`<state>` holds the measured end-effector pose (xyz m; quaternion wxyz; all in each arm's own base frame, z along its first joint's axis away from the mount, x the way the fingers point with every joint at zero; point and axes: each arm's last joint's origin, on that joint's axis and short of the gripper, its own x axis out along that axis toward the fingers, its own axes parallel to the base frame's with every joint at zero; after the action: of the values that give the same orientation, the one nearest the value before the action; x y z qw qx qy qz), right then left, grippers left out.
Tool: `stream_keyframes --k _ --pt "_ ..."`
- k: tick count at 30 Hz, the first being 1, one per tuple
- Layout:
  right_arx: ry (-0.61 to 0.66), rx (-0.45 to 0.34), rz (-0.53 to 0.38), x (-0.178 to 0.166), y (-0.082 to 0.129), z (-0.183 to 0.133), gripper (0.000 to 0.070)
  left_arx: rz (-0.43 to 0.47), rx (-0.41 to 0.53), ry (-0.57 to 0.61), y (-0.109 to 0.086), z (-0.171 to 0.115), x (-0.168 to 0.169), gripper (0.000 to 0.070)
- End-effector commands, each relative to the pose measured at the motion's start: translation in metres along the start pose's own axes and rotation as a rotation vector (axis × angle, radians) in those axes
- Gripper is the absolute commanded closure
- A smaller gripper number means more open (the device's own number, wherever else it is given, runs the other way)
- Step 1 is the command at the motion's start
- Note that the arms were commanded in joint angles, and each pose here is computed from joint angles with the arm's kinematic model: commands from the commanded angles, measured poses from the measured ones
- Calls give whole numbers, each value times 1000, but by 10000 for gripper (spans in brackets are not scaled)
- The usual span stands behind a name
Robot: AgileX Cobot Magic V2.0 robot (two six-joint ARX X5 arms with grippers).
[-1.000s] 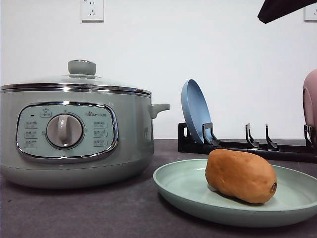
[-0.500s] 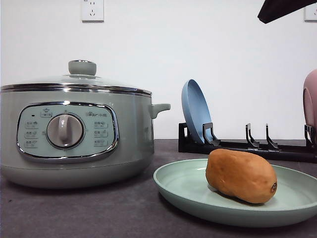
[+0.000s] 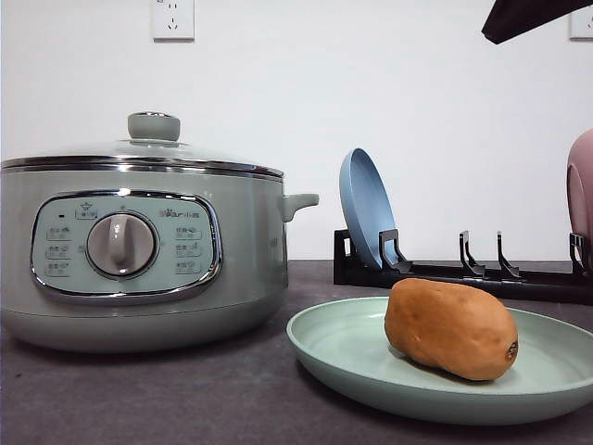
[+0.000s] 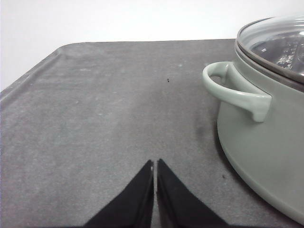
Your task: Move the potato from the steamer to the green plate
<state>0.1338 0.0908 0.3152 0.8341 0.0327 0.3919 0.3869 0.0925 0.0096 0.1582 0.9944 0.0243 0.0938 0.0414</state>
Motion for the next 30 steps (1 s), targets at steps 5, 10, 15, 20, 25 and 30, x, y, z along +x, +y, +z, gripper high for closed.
stream_keyframes --k 5,10,15,20,25,30 --pt "-17 -10 7 -2 2 4 700 7 -2 26 0 -7 2 697" --pt "-21 -9 4 -3 2 4 700 7 -2 26 0 -7 2 697" --pt "-121 -45 -42 -17 -4 6 700 7 -2 26 0 -7 2 697" --pt "-408 -78 -149 -51 -11 4 700 7 -2 26 0 -7 2 697" --pt "-654 -146 -352 -76 -17 -13 700 7 -2 26 0 -7 2 697" --pt "-780 -189 -513 -76 -29 -42 700 7 -2 26 0 -7 2 697"
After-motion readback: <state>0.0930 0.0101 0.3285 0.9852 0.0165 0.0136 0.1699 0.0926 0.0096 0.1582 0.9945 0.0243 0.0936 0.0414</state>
